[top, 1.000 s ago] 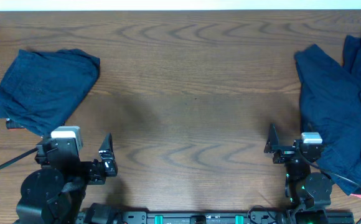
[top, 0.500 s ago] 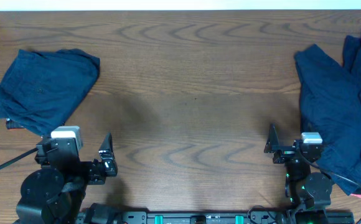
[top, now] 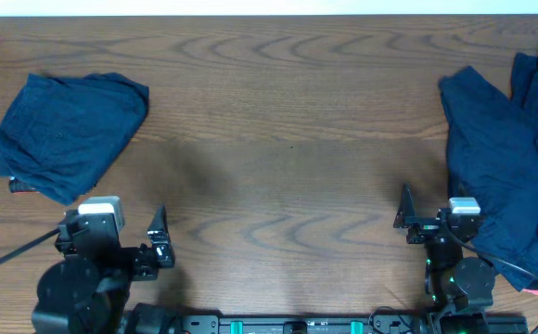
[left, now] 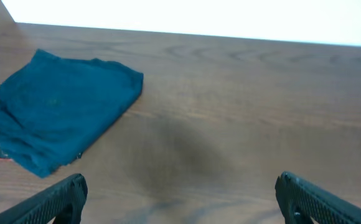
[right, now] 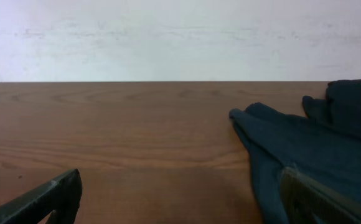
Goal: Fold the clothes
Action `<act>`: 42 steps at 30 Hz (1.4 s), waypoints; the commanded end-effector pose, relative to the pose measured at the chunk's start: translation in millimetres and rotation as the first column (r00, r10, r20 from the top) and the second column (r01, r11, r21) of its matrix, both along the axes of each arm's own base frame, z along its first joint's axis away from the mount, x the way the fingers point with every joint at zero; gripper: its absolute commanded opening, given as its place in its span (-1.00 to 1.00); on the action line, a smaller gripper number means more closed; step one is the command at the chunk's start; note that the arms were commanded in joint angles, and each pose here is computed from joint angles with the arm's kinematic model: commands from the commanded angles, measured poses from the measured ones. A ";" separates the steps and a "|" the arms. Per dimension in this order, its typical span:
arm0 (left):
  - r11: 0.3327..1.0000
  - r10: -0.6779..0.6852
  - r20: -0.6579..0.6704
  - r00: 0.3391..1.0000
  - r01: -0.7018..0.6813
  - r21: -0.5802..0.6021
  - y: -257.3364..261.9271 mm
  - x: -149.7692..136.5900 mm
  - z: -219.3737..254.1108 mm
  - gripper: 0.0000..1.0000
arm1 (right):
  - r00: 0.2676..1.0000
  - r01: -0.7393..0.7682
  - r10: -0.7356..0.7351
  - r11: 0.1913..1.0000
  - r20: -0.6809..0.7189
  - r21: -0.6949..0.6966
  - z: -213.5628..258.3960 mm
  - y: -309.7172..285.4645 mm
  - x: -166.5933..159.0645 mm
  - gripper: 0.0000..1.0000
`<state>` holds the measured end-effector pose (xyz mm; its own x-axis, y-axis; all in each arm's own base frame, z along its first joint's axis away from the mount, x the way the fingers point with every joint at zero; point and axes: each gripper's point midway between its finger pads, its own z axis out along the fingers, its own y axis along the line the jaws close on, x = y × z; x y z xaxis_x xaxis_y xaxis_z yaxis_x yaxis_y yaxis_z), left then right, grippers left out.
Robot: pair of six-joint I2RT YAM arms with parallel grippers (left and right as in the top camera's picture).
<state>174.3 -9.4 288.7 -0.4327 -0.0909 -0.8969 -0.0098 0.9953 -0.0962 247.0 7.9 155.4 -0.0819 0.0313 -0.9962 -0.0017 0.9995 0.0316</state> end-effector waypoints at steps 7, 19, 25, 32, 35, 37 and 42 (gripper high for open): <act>0.994 0.087 0.149 0.985 -0.077 -0.072 8.4 24.0 -64.1 0.96 | 1.000 0.018 -0.018 1.000 -0.003 -0.019 -0.8 -4.1 0.0 0.99; 0.981 0.158 0.456 0.876 -0.085 -0.177 13.4 69.8 -97.0 0.96 | 1.000 0.018 -0.018 1.000 -0.003 -0.019 -0.8 -4.1 0.0 0.98; 0.984 0.145 0.293 0.945 -0.107 -0.142 12.1 69.5 -148.4 0.96 | 1.000 0.018 -0.018 1.000 -0.003 -0.019 -0.8 -4.1 0.0 0.98; 0.984 0.146 0.284 0.948 -0.109 -0.141 12.3 69.3 -150.6 0.96 | 1.000 0.018 -0.018 1.000 -0.003 -0.019 -0.8 -4.1 0.0 0.98; 0.984 0.146 0.284 0.948 -0.109 -0.141 12.4 69.3 -150.6 0.96 | 1.000 0.018 -0.018 1.000 -0.003 -0.019 -0.8 -4.1 0.0 0.98; 0.984 0.146 0.284 0.948 -0.109 -0.141 12.3 69.3 -150.6 0.96 | 1.000 0.018 -0.018 1.000 -0.003 -0.019 -0.8 -4.1 0.0 0.99; 0.984 0.146 0.284 0.948 -0.109 -0.141 12.4 69.3 -150.6 0.96 | 1.000 0.018 -0.018 1.000 -0.003 -0.019 -0.8 -4.1 0.0 0.99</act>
<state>244.7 -0.1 155.2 -0.0836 -0.2421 -0.9666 -0.0617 0.9694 -0.2374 247.1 7.9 155.3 -0.0830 0.0285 -0.9961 -0.0019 0.9996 0.0288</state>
